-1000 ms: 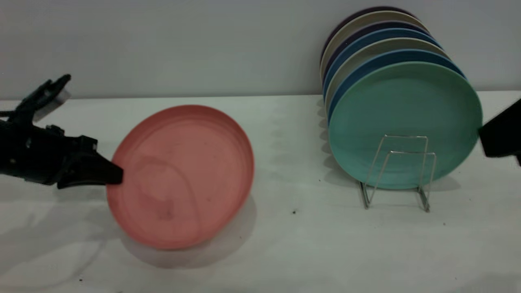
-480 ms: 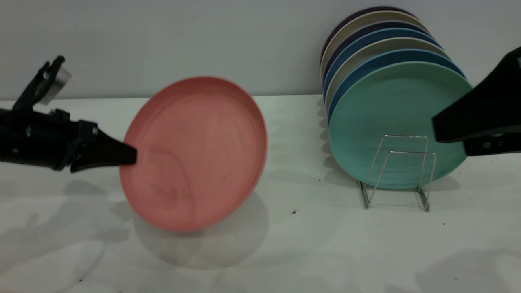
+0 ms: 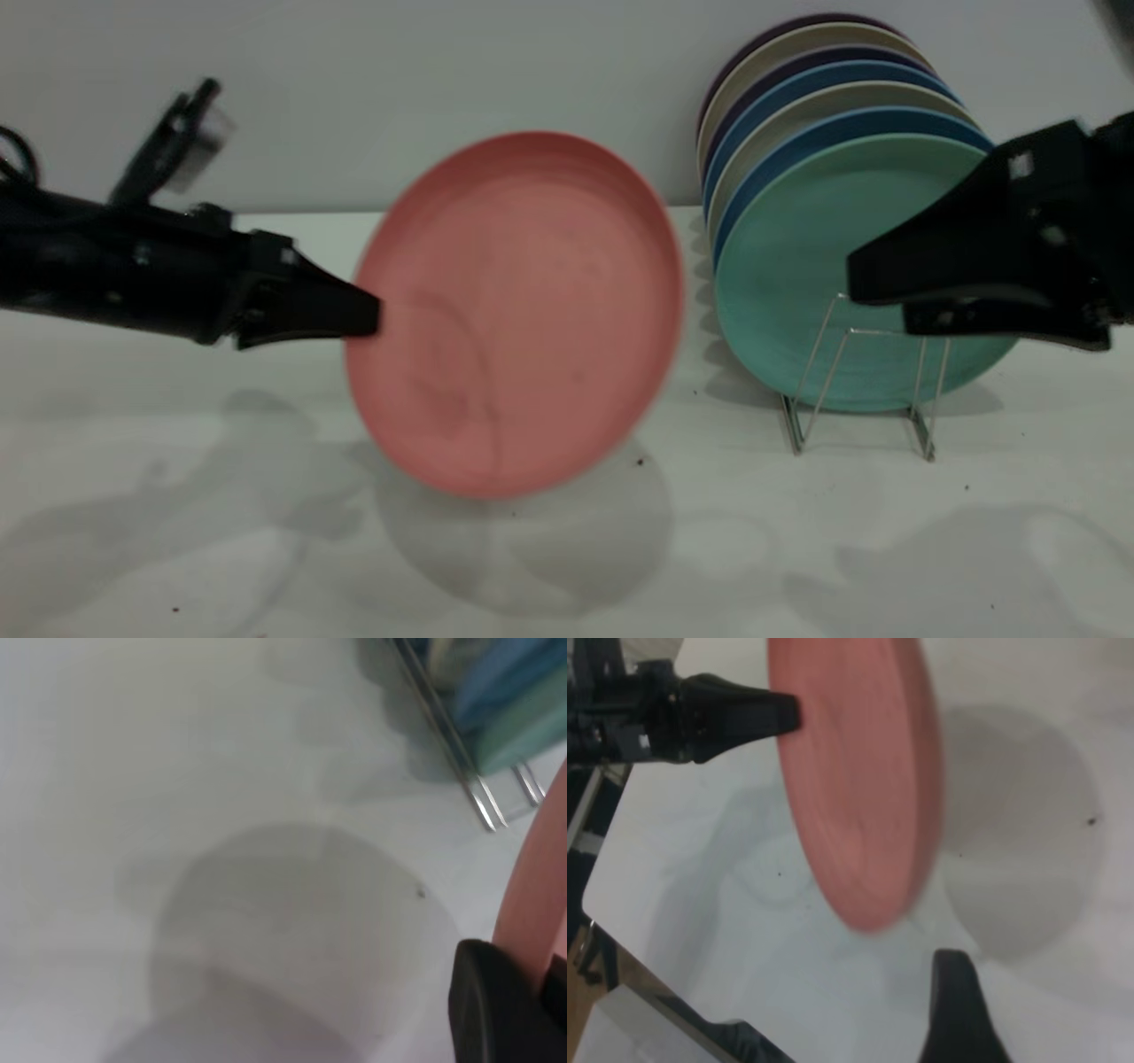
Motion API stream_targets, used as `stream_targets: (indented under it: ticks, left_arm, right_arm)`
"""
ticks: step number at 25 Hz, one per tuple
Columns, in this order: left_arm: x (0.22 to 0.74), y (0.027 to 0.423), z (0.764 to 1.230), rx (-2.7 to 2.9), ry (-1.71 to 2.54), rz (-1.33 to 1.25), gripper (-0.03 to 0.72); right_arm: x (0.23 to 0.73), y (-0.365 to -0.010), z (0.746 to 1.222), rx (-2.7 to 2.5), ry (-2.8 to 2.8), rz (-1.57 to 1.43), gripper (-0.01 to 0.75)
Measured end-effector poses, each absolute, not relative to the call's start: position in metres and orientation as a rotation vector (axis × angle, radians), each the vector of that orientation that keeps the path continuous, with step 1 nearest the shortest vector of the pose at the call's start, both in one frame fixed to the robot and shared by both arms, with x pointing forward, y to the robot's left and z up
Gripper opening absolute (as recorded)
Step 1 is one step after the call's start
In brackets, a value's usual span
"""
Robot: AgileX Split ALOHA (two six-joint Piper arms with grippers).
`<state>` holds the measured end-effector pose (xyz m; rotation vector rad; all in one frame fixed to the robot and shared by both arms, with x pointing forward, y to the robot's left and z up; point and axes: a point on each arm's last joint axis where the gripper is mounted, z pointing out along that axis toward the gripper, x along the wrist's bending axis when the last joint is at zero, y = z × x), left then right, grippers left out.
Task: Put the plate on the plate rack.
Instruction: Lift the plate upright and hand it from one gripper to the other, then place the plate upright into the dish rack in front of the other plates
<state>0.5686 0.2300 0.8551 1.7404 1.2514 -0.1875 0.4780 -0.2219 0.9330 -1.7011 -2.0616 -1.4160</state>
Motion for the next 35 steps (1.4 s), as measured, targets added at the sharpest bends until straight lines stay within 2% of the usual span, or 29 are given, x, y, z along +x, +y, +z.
stream_targets:
  ticks: [7, 18, 22, 26, 27, 31, 35]
  left_arm:
    - [0.567, 0.183, 0.862, 1.781, 1.178, -0.275, 0.018]
    - [0.554, 0.124, 0.866, 1.892, 1.071, -0.32, 0.016]
    - [0.554, 0.112, 0.873, 1.863, 1.034, -0.368, 0.016]
    - [0.555, 0.113, 0.875, 1.849, 1.032, -0.379, 0.018]
    - [0.556, 0.114, 0.875, 1.839, 1.031, -0.384, 0.02]
    - [0.558, 0.12, 0.878, 1.808, 1.034, -0.418, 0.043]
    - [0.563, 0.14, 0.883, 1.736, 1.058, -0.5, 0.112]
  right_arm:
    - [0.482, -0.218, 0.917, -1.692, -2.07, -1.372, 0.511]
    - [0.487, -0.217, 0.92, -1.673, -2.079, -1.395, 0.491]
    - [0.487, -0.216, 0.92, -1.673, -2.078, -1.395, 0.401]
    - [0.487, -0.218, 0.918, -1.695, -2.095, -1.377, 0.183]
    - [0.488, -0.219, 0.917, -1.714, -2.108, -1.361, 0.157]
    - [0.489, -0.222, 0.915, -1.749, -2.139, -1.336, 0.133]
    - [0.489, -0.222, 0.915, -1.672, -2.246, -1.342, 0.128]
